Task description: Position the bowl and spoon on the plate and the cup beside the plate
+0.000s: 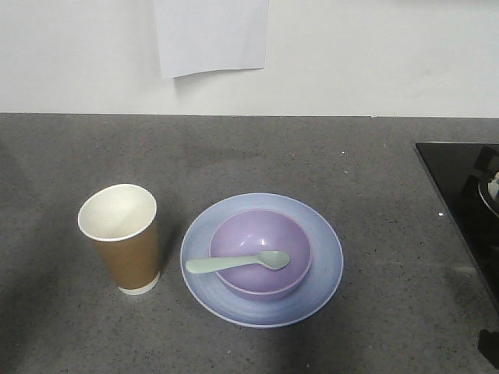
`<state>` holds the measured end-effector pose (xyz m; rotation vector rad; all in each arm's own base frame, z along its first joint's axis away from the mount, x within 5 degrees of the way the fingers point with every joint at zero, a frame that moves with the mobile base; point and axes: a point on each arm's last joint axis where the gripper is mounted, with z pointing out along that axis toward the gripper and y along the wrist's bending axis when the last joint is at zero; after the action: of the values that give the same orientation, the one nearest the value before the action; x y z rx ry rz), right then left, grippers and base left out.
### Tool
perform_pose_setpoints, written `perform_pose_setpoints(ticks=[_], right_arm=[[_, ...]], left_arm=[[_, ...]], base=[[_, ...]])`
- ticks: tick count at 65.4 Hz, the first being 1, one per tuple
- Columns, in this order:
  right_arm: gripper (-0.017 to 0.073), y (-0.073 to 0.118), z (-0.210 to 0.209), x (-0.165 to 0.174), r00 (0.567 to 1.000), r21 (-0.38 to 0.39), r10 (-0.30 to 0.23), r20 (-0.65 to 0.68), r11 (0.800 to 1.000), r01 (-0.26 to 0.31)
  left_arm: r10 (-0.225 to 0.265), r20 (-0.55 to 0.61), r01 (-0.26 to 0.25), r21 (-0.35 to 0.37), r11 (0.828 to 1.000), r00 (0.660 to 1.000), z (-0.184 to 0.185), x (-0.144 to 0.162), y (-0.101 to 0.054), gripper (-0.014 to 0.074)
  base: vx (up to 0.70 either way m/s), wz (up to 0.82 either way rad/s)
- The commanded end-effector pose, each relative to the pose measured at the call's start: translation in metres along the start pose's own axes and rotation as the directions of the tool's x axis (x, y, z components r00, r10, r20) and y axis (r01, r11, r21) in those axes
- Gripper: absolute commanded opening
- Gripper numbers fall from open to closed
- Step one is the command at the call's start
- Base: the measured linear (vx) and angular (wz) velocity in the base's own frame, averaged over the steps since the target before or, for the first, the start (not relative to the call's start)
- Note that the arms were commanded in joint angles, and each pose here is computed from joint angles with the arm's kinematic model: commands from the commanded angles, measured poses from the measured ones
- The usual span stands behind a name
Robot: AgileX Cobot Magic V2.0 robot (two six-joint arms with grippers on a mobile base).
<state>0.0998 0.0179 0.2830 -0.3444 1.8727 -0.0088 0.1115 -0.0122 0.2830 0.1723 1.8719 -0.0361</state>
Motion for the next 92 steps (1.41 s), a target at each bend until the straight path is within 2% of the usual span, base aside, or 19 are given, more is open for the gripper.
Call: perform_pose_setpoints(ticks=[1, 12, 19, 24, 40, 67, 82, 92], right_arm=[[-0.0005, -0.003, -0.003, -0.015, 0.995, 0.023, 0.0, 0.095, 1.0, -0.002], [-0.0005, -0.003, -0.003, -0.015, 0.995, 0.023, 0.0, 0.095, 1.0, -0.002], [-0.0005, -0.003, -0.003, -0.015, 0.995, 0.023, 0.0, 0.095, 1.0, -0.002], [-0.0005, -0.003, -0.003, -0.015, 0.995, 0.023, 0.0, 0.095, 1.0, -0.002], [-0.0005, -0.003, -0.003, -0.015, 0.996, 0.023, 0.0, 0.094, 1.0, -0.002], [-0.0005, -0.003, -0.003, -0.015, 0.996, 0.023, -0.001, 0.091, 1.0, -0.001], [-0.0005, -0.003, -0.003, -0.015, 0.996, 0.023, -0.001, 0.091, 1.0, -0.001], [-0.0005, -0.003, -0.003, -0.015, 0.996, 0.023, -0.001, 0.091, 1.0, -0.001]], left_arm=[[-0.019, 0.173, 0.025, -0.033, 0.999, 0.985, -0.007, 0.011, 0.001, -0.0007], [-0.008, 0.344, 0.035, -0.071, 0.997, 0.939, -0.018, 0.057, 0.0, -0.0007], [-0.005, 0.375, 0.039, -0.083, 0.996, 0.927, -0.02, 0.082, -0.001, -0.0007], [-0.008, 0.361, 0.047, -0.099, 0.994, 0.933, -0.02, 0.095, -0.001, -0.0007], [-0.001, 0.36, 0.07, -0.178, 0.982, 0.933, -0.028, 0.099, 0.002, -0.0007], [0.002, 0.353, 0.066, -0.179, 0.982, 0.936, -0.027, 0.098, 0.002, -0.0007], [-0.053, 0.362, 0.116, -0.155, 0.981, 0.931, -0.027, 0.098, 0.002, -0.0007], [-0.054, 0.36, 0.116, -0.155, 0.981, 0.931, -0.027, 0.098, 0.002, -0.0007]], base=[[0.0, 0.0], [0.0, 0.0], [0.0, 0.0], [0.0, 0.0], [0.0, 0.0], [0.0, 0.0], [0.0, 0.0], [0.0, 0.0]])
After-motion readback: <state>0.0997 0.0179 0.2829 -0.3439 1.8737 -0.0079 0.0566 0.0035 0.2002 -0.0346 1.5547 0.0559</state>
